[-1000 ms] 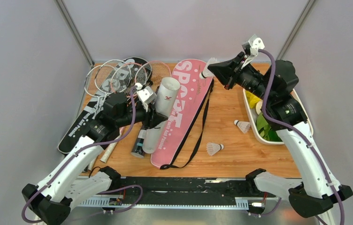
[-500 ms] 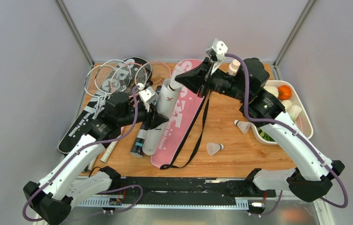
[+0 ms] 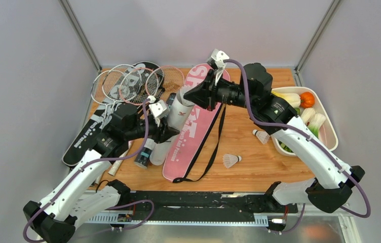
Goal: Pack up the badminton gear
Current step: Place the shuttlecock at the shuttle tube.
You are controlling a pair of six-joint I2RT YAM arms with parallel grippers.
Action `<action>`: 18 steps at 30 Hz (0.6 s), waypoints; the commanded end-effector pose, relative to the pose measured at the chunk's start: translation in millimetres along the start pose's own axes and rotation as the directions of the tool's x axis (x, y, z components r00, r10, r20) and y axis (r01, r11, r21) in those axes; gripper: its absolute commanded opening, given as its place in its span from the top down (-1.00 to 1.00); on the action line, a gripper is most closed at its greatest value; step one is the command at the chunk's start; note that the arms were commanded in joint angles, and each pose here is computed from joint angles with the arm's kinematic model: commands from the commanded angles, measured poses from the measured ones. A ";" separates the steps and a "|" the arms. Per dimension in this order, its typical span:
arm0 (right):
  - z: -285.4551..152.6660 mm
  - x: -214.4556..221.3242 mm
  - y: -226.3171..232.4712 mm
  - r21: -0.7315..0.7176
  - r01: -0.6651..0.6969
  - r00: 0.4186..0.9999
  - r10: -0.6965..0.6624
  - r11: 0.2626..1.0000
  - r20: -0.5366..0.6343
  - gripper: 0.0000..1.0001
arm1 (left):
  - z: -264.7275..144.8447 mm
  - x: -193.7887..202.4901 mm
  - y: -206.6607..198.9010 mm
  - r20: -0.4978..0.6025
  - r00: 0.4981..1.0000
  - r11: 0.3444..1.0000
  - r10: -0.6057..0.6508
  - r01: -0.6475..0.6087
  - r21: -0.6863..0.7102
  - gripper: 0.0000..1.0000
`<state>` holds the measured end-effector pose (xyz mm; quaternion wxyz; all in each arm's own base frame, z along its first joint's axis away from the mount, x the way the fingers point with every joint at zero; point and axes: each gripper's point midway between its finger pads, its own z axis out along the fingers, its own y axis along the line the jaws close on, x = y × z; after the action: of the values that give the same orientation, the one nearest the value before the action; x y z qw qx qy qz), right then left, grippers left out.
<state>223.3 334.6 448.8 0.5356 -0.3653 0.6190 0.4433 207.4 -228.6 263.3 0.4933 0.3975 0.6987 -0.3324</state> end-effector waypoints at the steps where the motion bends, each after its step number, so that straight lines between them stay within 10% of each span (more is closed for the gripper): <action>1: -2.6 9.3 7.3 -0.024 -0.053 0.998 0.052 0.998 -0.042 0.66 | -3.3 -29.7 -3.1 0.111 0.986 0.992 0.124 -0.126 0.015 0.46; 18: -27.6 -33.4 4.2 0.087 -0.122 0.987 0.112 0.989 0.117 -0.08 | 2.5 -32.2 0.1 0.141 0.985 0.994 0.103 -0.105 0.006 0.49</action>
<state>216.4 317.5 458.7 0.5317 -0.3092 0.6454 0.4528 212.5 -232.9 270.1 0.5189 0.4065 0.6745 -0.3324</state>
